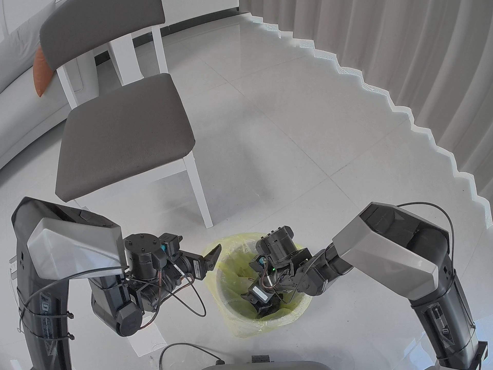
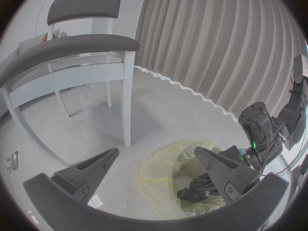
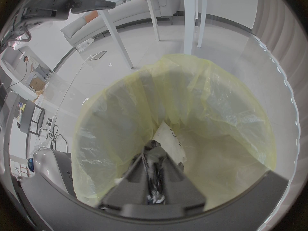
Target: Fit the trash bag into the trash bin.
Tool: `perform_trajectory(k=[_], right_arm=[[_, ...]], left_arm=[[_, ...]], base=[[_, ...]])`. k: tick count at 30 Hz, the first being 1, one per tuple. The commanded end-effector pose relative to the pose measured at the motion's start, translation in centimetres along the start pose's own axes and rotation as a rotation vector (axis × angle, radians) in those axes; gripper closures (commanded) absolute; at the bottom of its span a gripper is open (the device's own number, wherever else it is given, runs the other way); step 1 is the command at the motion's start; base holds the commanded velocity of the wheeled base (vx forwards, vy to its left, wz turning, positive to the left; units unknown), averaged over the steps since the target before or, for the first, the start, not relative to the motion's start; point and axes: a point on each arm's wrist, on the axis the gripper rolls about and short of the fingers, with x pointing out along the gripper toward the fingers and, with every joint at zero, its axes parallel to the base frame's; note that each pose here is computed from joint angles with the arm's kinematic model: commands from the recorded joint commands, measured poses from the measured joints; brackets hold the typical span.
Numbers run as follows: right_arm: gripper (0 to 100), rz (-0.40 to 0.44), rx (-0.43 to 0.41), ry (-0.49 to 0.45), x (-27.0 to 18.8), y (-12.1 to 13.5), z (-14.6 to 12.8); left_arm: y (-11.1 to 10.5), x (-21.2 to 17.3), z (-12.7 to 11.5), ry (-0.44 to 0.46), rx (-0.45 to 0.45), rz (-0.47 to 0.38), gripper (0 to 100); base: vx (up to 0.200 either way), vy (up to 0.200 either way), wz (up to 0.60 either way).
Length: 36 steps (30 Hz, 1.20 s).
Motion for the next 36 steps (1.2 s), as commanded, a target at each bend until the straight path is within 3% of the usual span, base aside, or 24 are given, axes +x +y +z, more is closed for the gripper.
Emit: perform_trajectory(k=[1,6,12,16,17,20,25,36], right_arm=[[0,0.001,0.000,0.003,0.0,0.1,-0.1],[0,-0.015,-0.004,-0.016,-0.2,0.1,-0.3],[0,-0.074,0.018,-0.157,-6.2,-1.9,2.4],[0,-0.125,0.056,-0.210,-10.2,-4.1,3.3],[0,-0.149,0.079,-0.223,-11.7,-5.1,3.2],[0,-0.184,0.109,-0.235,-13.8,-6.5,2.8],[0,-0.215,0.137,-0.227,-15.6,-7.6,1.8],[0,-0.256,0.181,-0.161,-16.4,-9.4,-0.8]], left_arm=[[-0.1,0.0,0.1,-0.014,0.000,-0.003,0],[0.4,0.8,-1.4,0.028,0.000,0.016,0],[3.7,3.1,-2.9,0.029,0.015,0.134,0],[5.8,3.5,-3.9,0.063,0.086,0.188,0],[6.6,3.5,-4.7,0.098,0.152,0.202,0],[7.8,4.3,-5.8,0.124,0.236,0.215,0],[7.8,5.7,-6.4,0.143,0.256,0.186,0],[4.8,9.6,-5.3,0.214,0.306,0.089,0]], base=[[0.000,0.000,0.00],[0.000,0.000,0.00],[0.000,0.000,0.00],[0.000,0.000,0.00],[0.000,0.000,0.00],[0.000,0.000,0.00],[0.000,0.000,0.00],[0.000,0.000,0.00]])
